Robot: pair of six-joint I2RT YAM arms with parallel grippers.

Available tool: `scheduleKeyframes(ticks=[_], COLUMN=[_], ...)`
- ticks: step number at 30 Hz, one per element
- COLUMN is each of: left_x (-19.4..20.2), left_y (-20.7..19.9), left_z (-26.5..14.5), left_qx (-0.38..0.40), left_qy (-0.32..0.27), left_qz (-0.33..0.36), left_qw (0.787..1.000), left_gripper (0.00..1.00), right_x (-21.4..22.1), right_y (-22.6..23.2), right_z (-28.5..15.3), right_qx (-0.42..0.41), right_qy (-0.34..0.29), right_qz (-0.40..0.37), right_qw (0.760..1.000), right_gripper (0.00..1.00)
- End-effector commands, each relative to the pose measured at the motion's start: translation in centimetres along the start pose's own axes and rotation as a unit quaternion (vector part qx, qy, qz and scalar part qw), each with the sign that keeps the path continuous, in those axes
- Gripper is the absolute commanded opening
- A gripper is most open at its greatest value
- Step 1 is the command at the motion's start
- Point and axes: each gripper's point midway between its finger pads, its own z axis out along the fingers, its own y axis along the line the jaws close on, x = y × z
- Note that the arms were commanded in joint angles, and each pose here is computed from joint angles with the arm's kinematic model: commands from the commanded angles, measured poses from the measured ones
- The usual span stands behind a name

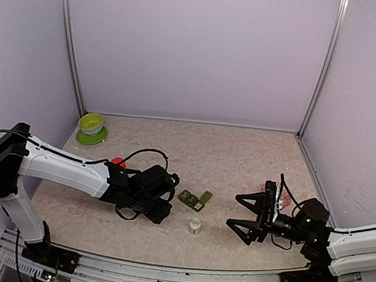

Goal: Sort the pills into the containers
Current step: Place the pill bottle at the center of the board, then pick up the lid of the pill bottle from the center of the board.

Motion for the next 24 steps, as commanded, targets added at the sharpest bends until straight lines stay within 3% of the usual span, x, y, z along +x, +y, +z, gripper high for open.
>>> scheduleKeyframes(ticks=[1,24], left_x=[0.9,3.7], left_y=[1.7,3.6], left_z=[1.3,2.2], left_qx=[-0.035,-0.068], left_qy=[0.016,0.052], left_qz=[0.001,-0.002], left_qw=[0.999,0.996], left_gripper=[0.48,0.21], right_x=[-0.4,-0.1], right_y=[0.2,0.1], right_z=[-0.2,-0.2], right_qx=[-0.005,-0.006], right_qy=[-0.011,-0.009], right_qz=[-0.001,-0.002], right_qw=[1.000,1.000], right_gripper=[1.00,1.00])
